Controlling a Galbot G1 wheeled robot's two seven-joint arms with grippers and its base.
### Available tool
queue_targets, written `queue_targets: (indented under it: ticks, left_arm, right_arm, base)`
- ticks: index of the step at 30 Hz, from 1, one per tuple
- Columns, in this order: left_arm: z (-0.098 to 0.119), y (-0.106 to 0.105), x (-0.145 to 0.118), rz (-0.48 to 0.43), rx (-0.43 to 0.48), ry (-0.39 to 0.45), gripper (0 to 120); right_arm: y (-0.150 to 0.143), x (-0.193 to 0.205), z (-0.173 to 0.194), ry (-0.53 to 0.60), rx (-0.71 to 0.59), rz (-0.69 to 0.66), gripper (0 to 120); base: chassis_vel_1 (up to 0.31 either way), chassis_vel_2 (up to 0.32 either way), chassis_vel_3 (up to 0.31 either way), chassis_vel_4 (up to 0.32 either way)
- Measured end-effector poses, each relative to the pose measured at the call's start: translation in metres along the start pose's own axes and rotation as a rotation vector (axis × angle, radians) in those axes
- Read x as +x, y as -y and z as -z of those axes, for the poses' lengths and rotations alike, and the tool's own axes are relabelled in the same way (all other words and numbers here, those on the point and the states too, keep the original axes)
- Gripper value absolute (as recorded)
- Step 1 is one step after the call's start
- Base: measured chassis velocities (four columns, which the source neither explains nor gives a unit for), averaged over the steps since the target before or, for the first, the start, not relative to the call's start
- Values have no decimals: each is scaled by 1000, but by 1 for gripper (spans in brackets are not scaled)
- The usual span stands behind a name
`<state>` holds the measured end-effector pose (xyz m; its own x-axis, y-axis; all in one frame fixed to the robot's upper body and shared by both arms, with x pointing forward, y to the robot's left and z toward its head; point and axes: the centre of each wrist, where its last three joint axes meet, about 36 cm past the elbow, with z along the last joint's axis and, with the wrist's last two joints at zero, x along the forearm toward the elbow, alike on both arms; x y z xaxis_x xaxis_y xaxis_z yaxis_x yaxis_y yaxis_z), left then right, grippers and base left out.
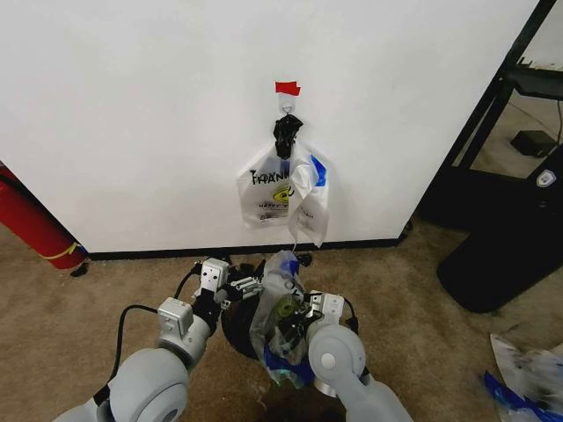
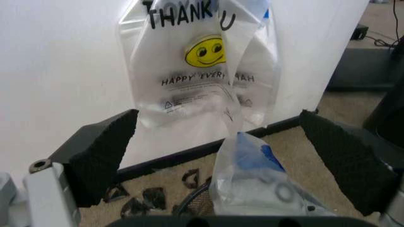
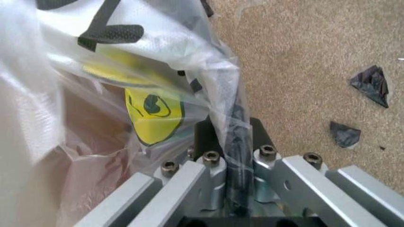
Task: Pick up the garbage bag from the wall and place it over the trash bin.
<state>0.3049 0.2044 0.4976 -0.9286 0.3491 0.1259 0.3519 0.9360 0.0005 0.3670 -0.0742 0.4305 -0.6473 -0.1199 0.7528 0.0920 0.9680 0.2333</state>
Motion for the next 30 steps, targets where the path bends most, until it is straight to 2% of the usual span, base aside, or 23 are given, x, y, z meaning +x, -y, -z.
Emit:
queue_targets:
  ticks: [5, 14, 19, 23, 24, 25, 27, 30]
  left_arm:
    - [1, 0, 0, 0, 4, 0, 100]
    - [21, 3, 4, -34, 17, 27, 100]
    - [32, 4, 7, -65, 22, 42, 100]
    - [48, 7, 15, -186, 16, 44, 100]
    - [48, 7, 15, -186, 16, 44, 100]
    - [54, 10, 15, -238, 15, 25, 100]
    - [66, 16, 6, -298, 14, -7, 100]
    - [77, 20, -10, -322, 5, -45, 99]
  right_arm:
    - [2, 2, -1, 38, -27, 17, 0]
    - [16, 12, -17, 253, -92, 91, 0]
    - [20, 19, -20, 307, -99, 97, 0]
    - [26, 23, -24, 353, -82, 74, 0]
    - [26, 23, -24, 353, -82, 74, 0]
    - [26, 23, -26, 368, -67, 65, 0]
    - [26, 22, -31, 397, -36, 48, 0]
    - [25, 22, -35, 415, -10, 31, 0]
  base:
    - [0, 0, 0, 0]
    - [0, 0, 0, 0]
    - [0, 0, 0, 0]
    - [0, 0, 0, 0]
    - [0, 0, 0, 0]
    - [0, 0, 0, 0]
    - [0, 0, 0, 0]
    - [0, 0, 0, 0]
